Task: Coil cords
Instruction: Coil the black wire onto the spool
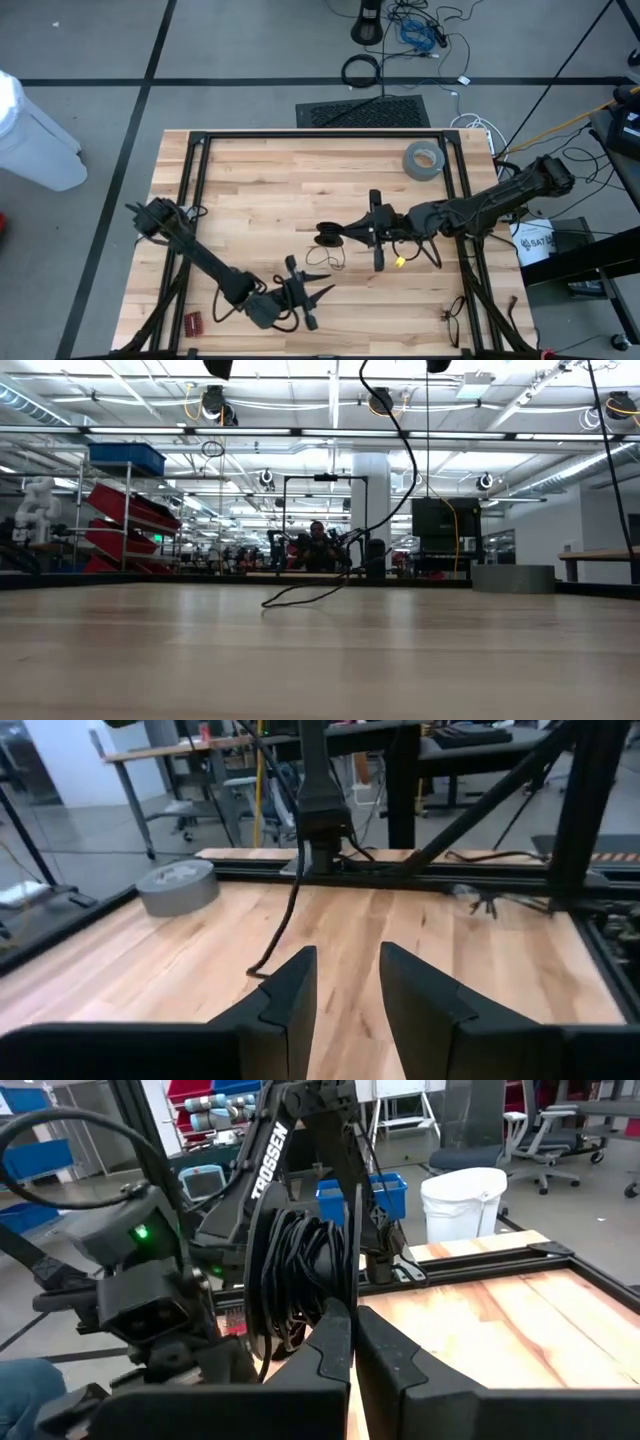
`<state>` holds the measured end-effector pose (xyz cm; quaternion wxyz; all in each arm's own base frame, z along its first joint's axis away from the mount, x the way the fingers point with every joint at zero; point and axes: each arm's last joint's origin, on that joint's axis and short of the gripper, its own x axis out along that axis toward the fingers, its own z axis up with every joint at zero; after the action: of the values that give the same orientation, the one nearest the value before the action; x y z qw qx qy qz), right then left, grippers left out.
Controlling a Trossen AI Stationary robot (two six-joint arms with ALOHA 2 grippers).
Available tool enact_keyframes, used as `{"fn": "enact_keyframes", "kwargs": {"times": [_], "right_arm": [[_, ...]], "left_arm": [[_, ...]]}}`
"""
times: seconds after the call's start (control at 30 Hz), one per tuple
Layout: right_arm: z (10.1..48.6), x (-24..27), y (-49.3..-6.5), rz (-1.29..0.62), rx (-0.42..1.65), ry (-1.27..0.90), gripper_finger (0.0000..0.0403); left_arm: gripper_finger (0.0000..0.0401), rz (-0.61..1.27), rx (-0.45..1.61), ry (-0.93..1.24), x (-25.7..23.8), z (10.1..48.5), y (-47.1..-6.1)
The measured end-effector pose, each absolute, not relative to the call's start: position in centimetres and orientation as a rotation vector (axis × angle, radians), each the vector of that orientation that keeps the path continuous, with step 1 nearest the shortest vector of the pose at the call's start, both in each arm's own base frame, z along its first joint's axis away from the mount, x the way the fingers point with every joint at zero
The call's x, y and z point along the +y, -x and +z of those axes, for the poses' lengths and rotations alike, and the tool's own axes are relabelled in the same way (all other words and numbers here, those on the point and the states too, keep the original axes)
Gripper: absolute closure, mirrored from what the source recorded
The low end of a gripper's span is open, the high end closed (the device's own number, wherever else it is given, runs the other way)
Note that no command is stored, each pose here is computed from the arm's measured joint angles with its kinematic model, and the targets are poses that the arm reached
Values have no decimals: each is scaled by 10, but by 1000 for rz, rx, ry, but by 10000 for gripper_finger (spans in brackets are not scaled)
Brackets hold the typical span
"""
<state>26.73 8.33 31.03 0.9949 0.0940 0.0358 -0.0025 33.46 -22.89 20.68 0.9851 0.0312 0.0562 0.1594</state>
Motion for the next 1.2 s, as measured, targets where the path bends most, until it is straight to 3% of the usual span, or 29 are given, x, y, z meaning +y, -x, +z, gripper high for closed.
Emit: {"fn": "enact_keyframes", "kwargs": {"times": [0.3, 1.2], "right_arm": [[318, 86, -258, 17, 58, -172, 403], [332, 83, -246, 24, 6, -129, 403]], "left_arm": [[283, 295, 54, -50, -229, 227, -331], [283, 209, 17, -145, -184, 223, -356]]}}
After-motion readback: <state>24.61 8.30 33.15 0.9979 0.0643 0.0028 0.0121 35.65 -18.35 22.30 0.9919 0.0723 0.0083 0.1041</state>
